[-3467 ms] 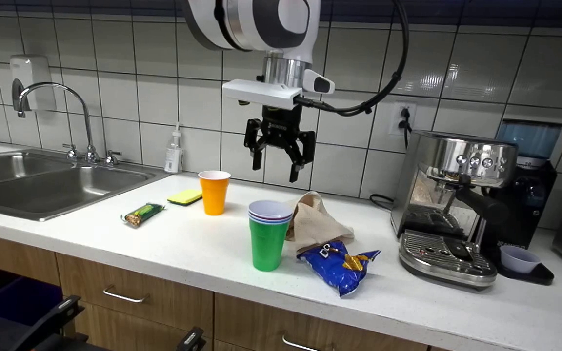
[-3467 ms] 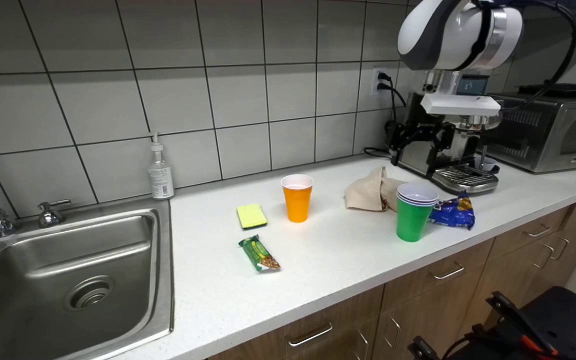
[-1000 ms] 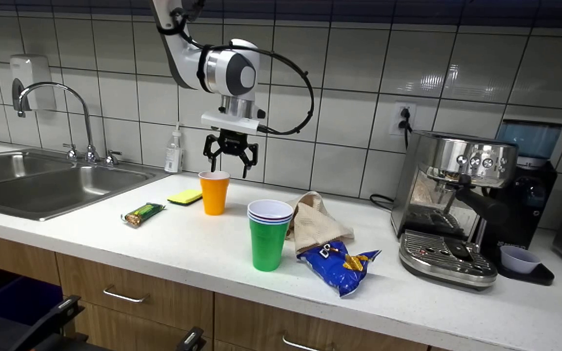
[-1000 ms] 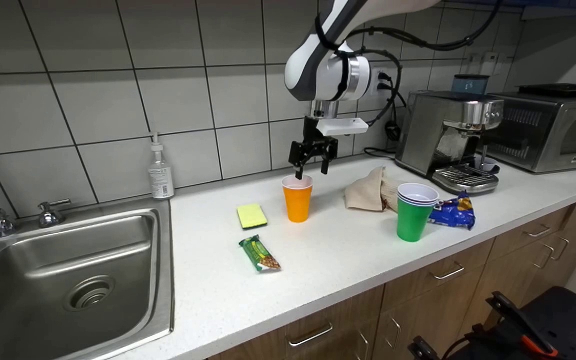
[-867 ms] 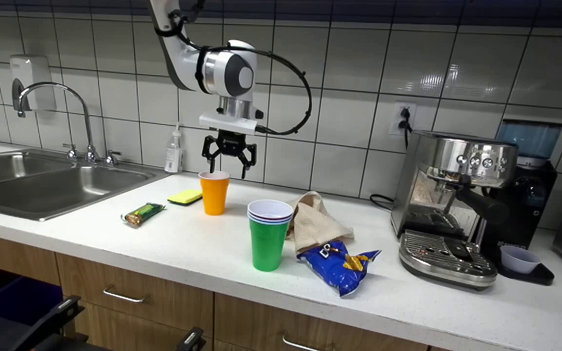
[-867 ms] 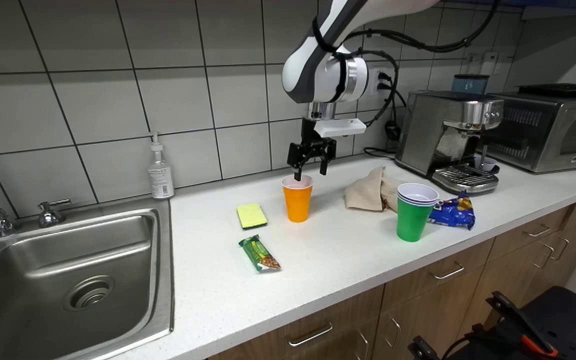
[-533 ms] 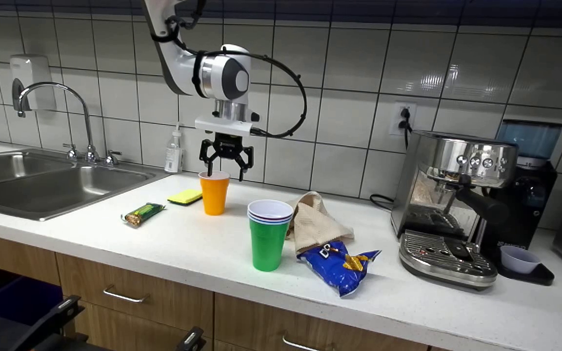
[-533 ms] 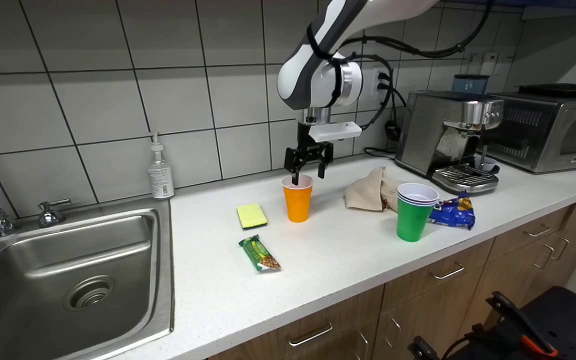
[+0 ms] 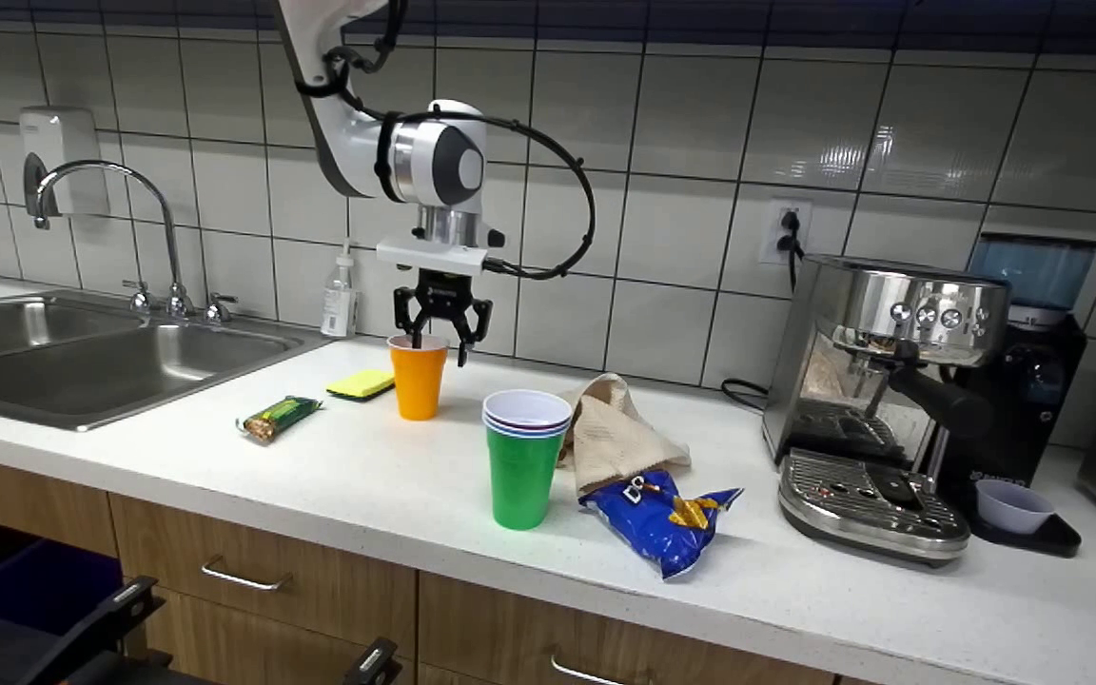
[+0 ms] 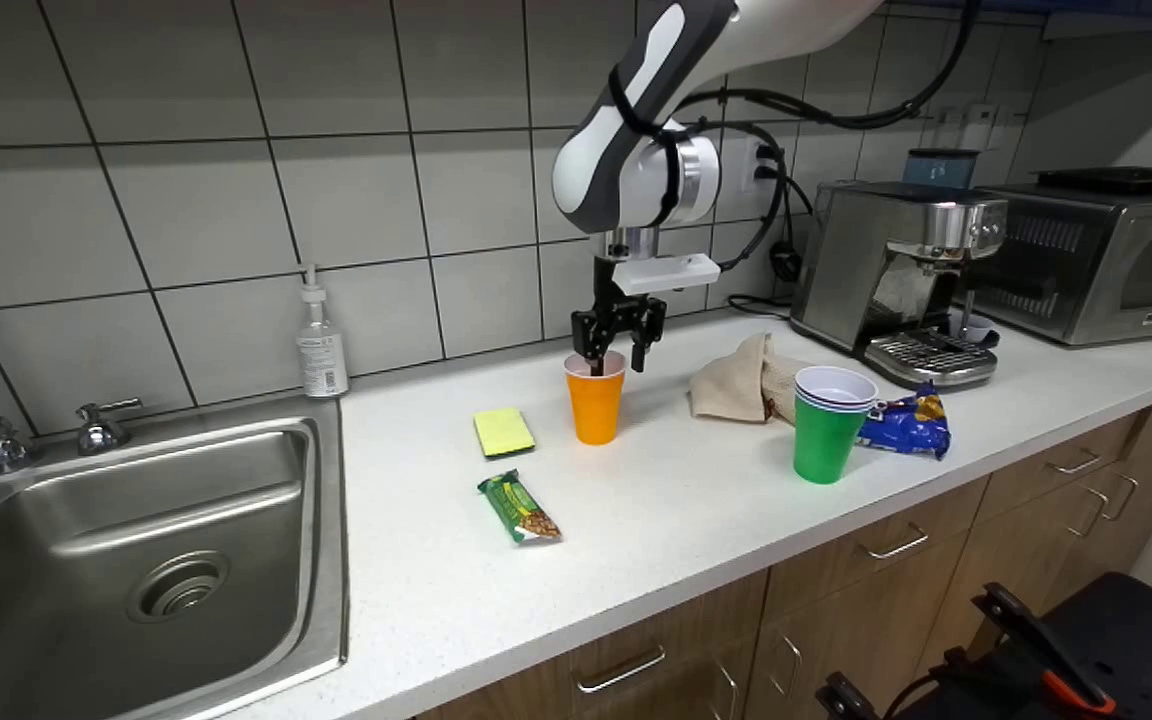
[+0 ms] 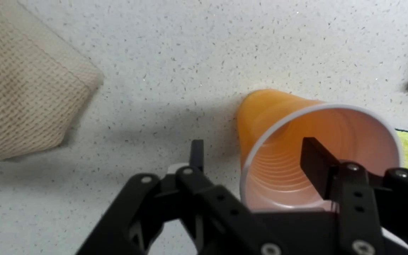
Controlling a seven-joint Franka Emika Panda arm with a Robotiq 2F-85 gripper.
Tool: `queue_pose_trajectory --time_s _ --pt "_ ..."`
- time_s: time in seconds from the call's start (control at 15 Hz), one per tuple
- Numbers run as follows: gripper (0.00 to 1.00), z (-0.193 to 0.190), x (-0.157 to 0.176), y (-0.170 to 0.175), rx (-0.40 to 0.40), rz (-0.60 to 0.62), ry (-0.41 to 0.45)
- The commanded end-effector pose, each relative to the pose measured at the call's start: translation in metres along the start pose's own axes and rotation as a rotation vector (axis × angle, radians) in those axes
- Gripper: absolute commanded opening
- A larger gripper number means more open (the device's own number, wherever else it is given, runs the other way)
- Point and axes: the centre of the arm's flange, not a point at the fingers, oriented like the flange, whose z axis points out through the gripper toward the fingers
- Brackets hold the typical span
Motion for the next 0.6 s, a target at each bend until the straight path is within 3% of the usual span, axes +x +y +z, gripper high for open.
queue_pose_trajectory --time_s 0.0,0.33,0.53 --pt "0.42 0.000 0.004 0.004 -0.012 0.032 -0.014" --pt "0.03 0.000 -0.001 0.008 -0.009 0.042 -0.018" --pt "0.00 -0.005 -0.007 0.010 -0.003 0.045 -0.012"
